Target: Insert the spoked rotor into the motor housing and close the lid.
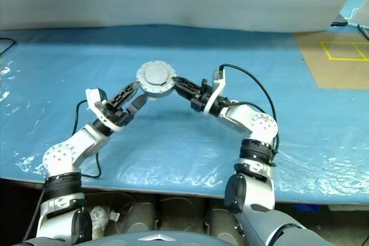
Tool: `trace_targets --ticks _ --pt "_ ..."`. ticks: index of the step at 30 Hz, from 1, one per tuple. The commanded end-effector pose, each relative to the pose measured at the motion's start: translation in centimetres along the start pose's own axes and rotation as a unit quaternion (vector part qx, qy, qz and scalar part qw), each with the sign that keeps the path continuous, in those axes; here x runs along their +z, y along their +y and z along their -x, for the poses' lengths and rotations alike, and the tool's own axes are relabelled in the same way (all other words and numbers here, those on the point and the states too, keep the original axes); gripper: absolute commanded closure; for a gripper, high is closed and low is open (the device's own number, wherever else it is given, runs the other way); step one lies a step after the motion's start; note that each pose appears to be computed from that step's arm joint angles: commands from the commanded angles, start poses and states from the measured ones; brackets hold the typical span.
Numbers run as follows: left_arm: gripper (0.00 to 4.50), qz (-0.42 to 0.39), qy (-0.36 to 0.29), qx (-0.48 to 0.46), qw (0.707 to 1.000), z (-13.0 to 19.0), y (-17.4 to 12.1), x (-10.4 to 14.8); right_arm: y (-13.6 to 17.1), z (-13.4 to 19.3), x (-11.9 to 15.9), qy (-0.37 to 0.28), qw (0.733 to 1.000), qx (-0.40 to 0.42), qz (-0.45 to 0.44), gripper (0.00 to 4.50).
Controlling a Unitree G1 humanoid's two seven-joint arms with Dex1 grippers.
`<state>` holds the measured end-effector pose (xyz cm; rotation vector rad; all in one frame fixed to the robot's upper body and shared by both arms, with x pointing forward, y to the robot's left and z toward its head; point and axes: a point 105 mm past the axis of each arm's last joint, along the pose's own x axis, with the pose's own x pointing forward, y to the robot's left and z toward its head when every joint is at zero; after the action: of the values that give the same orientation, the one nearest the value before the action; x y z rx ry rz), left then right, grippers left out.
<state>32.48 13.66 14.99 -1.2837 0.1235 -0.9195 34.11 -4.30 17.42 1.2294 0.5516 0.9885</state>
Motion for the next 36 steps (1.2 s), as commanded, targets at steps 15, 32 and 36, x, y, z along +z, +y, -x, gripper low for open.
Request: trace_targets --ticks 15,32,36 --pt "0.01 0.006 -0.007 -0.018 1.000 -5.5 1.0 -1.2 2.7 -0.2 -0.4 0.002 0.999 0.048 0.024 3.32" --pt "2.06 0.032 0.050 -0.030 0.998 -5.3 -0.1 -3.3 2.5 -0.8 -1.1 -0.001 0.999 0.046 -0.003 3.32" --pt "2.06 0.036 0.035 -0.040 0.998 -5.5 -0.6 -2.6 2.3 -0.9 -1.1 -0.004 0.999 0.035 -0.001 3.32"
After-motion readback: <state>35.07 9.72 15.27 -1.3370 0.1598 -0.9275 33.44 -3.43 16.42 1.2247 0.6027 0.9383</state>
